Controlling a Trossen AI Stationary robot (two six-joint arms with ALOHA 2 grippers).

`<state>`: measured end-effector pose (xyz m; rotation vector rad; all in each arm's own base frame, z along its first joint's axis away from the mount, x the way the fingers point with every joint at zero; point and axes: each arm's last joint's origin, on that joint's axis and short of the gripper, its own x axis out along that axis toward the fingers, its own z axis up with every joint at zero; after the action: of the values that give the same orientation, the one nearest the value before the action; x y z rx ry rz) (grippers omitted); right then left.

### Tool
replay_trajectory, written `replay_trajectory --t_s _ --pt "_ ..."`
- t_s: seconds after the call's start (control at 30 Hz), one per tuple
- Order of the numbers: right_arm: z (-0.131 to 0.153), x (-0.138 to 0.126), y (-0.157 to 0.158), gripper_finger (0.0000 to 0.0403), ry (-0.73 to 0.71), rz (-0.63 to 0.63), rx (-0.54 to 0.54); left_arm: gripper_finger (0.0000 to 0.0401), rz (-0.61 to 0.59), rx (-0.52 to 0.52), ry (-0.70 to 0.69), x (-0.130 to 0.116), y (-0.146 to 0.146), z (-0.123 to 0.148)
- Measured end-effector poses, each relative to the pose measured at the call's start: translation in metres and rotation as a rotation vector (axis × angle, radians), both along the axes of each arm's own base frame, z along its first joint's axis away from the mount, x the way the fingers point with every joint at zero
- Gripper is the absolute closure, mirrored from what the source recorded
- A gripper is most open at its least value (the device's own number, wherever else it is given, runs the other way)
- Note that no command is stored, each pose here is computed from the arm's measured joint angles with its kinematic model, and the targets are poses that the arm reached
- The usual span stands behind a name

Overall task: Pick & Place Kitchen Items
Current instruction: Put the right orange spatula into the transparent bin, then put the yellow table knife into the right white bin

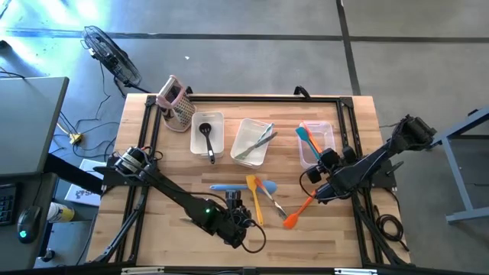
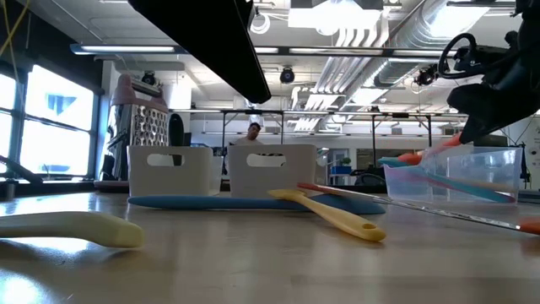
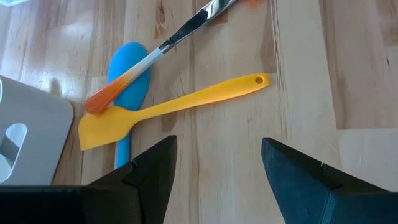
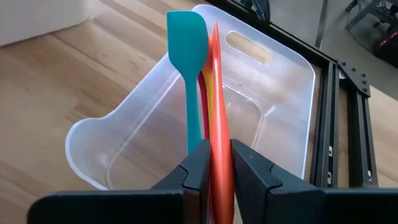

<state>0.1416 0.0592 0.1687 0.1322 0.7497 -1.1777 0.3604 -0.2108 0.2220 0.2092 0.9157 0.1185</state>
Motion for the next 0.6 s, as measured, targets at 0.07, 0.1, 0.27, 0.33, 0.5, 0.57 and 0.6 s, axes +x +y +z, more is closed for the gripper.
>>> replay_trajectory --t_s 0.07,0.1,0.27,0.33,0.5,0.57,0.6 --pt "-0.0001 -0.0001 0.0001 0.0355 0.004 -0.002 0.004 0.0173 0.001 -0.001 -0.001 0.0000 0.0000 0.0000" --pt "-0.0001 -0.0002 0.0000 0.0356 0.006 -0.001 0.004 0.0173 0.001 -0.001 -0.001 0.0000 0.0000 0.0000" --pt "-0.0001 -0.0002 0.0000 0.0355 0.006 -0.001 0.004 0.0173 0.002 -0.002 -0.002 0.0001 -0.0001 0.0001" --pt "-0.0002 -0.0002 0.0002 0.0348 0.009 -0.004 0.010 0.0173 0.002 -0.002 -0.002 0.0001 -0.0001 0.0001" --pt "-0.0005 -0.0005 0.0003 0.0312 0.016 -0.008 0.019 0.0173 0.002 -0.002 -0.003 0.0002 -0.0001 0.0001" --pt "-0.0007 -0.0007 0.0004 0.0292 0.020 -0.013 0.027 0.0173 0.003 -0.001 -0.004 0.0002 -0.0001 0.0001" --pt "-0.0008 -0.0008 0.0005 0.0281 0.023 -0.015 0.032 0.0173 0.003 -0.001 -0.004 0.0002 -0.0001 0.0002"
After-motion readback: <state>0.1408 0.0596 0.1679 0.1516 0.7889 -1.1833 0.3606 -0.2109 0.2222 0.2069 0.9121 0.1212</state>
